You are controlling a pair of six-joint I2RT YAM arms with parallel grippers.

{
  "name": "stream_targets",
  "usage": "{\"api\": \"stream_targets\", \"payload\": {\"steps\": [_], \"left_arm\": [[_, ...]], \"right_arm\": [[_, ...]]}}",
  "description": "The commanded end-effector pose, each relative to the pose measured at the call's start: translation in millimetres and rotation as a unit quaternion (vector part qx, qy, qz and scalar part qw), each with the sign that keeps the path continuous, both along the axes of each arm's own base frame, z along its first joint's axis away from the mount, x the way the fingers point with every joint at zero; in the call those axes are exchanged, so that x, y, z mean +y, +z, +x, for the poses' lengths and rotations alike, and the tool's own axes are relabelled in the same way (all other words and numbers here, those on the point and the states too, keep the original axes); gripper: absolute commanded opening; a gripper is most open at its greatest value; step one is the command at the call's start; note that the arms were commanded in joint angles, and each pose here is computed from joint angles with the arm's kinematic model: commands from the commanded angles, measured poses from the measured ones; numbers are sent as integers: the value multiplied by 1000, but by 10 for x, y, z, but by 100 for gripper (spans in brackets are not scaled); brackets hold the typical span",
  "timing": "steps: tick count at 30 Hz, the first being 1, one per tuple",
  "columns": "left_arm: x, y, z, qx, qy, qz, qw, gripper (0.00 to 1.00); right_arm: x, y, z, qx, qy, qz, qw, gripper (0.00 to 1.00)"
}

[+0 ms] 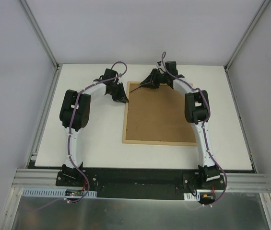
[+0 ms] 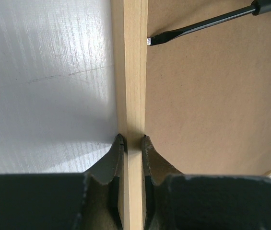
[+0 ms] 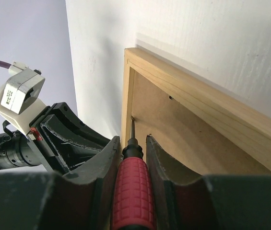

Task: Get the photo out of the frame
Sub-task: Release the photo frame item from the photo frame.

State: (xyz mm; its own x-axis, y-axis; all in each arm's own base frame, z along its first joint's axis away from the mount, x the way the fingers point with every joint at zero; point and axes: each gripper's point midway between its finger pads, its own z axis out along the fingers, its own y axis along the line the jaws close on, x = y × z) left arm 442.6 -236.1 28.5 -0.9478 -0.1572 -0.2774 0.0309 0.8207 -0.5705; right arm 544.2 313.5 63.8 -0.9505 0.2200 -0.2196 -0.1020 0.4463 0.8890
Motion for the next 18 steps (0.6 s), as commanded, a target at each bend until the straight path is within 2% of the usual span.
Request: {"api": "stream_targets", "payload": {"steps": [1, 18], "left_arm": [[-25, -334, -574, 111, -20, 20, 993, 0], [-48, -336, -576, 114, -23, 14, 993, 0]], "right_arm": [[334, -15, -189, -12, 44, 3, 999, 0], [806, -338, -679, 34, 100, 9, 994, 0]]}}
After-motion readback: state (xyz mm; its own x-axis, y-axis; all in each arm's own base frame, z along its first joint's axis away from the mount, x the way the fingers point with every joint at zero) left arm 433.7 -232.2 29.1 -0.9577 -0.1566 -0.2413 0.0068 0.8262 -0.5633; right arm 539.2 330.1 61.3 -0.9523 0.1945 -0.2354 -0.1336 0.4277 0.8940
